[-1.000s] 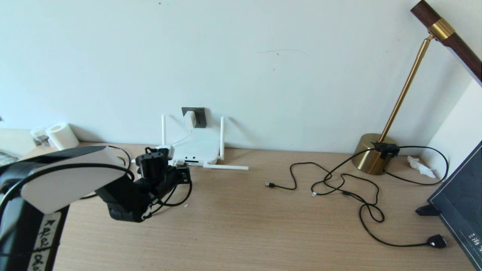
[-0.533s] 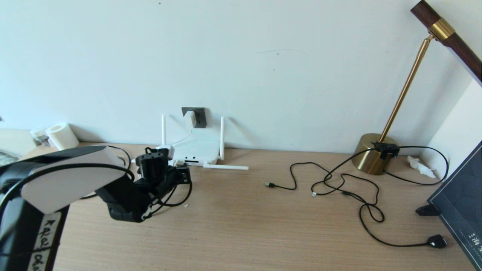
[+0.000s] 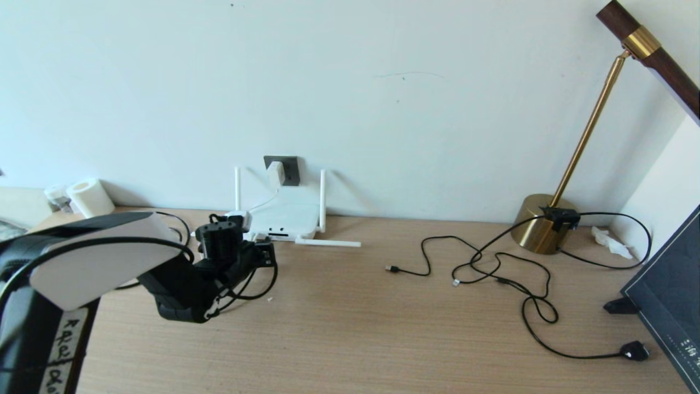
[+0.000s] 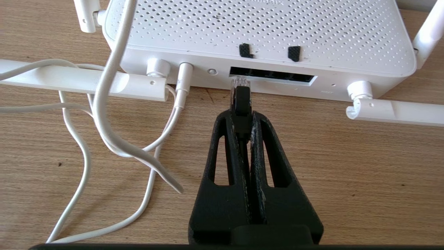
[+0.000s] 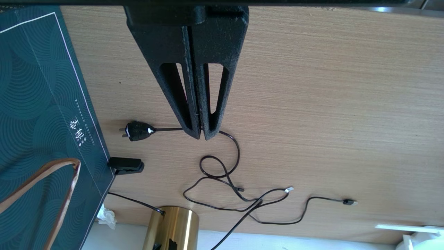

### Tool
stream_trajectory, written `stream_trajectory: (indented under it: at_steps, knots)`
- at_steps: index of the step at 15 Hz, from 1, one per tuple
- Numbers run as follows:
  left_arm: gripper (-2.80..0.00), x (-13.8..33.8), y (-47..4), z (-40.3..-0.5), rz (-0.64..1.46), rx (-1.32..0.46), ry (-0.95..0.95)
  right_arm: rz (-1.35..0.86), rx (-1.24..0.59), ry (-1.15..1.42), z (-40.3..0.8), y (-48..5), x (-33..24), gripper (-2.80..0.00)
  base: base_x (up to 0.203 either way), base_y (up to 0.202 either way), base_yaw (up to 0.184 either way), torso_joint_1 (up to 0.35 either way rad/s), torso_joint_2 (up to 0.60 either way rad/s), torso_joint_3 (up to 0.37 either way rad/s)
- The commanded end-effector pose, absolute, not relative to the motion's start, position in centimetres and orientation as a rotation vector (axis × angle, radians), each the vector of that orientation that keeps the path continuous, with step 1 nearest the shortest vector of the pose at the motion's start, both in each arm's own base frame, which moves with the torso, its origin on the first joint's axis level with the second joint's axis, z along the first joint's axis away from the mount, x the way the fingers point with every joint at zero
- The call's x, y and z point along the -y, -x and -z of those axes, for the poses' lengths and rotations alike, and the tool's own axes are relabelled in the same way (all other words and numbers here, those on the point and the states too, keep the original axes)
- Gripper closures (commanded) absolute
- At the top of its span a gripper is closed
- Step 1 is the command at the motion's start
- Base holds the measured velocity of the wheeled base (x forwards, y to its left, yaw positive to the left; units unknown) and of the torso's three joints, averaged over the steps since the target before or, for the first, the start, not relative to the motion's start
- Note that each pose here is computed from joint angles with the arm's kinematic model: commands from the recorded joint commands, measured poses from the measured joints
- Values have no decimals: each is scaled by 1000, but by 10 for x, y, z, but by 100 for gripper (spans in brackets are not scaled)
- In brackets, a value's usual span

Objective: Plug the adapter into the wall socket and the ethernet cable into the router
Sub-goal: Plug cable into router interface

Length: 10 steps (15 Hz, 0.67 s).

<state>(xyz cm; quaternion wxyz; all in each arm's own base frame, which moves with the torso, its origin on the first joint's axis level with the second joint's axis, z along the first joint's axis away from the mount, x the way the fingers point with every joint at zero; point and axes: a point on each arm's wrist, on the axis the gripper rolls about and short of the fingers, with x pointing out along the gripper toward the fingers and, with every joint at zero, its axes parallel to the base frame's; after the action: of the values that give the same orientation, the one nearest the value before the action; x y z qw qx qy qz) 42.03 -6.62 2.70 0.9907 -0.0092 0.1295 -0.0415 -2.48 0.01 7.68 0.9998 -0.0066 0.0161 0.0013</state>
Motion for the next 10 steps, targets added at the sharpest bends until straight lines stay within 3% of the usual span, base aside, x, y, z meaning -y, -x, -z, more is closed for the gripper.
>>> stream_trajectory:
  at_steps: [1, 10]
  knots:
    - [0, 66, -421, -28, 81, -251, 20, -3, -32, 14, -77, 25, 0, 0, 0, 0, 0, 0, 0, 0]
    - [0, 61, -424, -25, 72, -254, 21, -3, -32, 14, -77, 25, 0, 0, 0, 0, 0, 0, 0, 0]
